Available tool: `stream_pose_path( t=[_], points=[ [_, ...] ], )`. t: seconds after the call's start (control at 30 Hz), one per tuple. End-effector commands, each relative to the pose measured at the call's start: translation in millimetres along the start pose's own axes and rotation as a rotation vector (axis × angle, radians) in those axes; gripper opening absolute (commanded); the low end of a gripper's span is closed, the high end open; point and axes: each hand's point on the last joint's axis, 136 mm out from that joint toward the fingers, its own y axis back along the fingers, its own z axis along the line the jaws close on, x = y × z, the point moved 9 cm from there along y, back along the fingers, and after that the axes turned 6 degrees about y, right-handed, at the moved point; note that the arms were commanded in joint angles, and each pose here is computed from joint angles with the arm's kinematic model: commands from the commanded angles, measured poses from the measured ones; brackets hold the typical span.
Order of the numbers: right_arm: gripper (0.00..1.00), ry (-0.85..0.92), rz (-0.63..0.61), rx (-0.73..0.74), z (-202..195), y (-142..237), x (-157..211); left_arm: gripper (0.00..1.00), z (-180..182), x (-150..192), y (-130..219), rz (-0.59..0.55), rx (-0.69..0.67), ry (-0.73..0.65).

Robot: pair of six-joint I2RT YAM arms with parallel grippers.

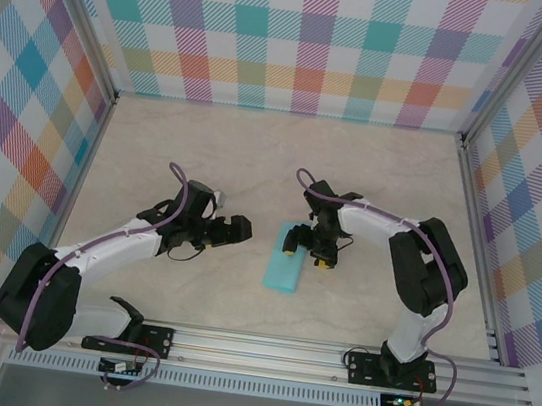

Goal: Fold a paper plane with a square sheet of paper (pick it up from the middle)
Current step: Hold the square sheet of paper at the center of the table.

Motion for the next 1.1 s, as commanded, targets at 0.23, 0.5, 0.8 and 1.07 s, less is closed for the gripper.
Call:
stream_pose_path(
  t=[0.23,0.5,0.8,1.07],
  points=[
    [0.83,-0.029,0.094,0.216,-33,-43,10,0.65,-6,1,-11,0.034,0.065,0.002],
    [0.83,-0.027,0.097,0.233,-35,-43,10,0.46,-13,0,-30,0.088,0.074,0.007],
    [0.83,-0.029,0.105,0.247,-36,-45,11,0.16,-33,7,-66,0.149,0.066,-0.018],
    [0.83,-0.029,0.111,0.249,-38,-48,12,0.00,-42,13,-106,0.226,0.025,0.002]
  ],
)
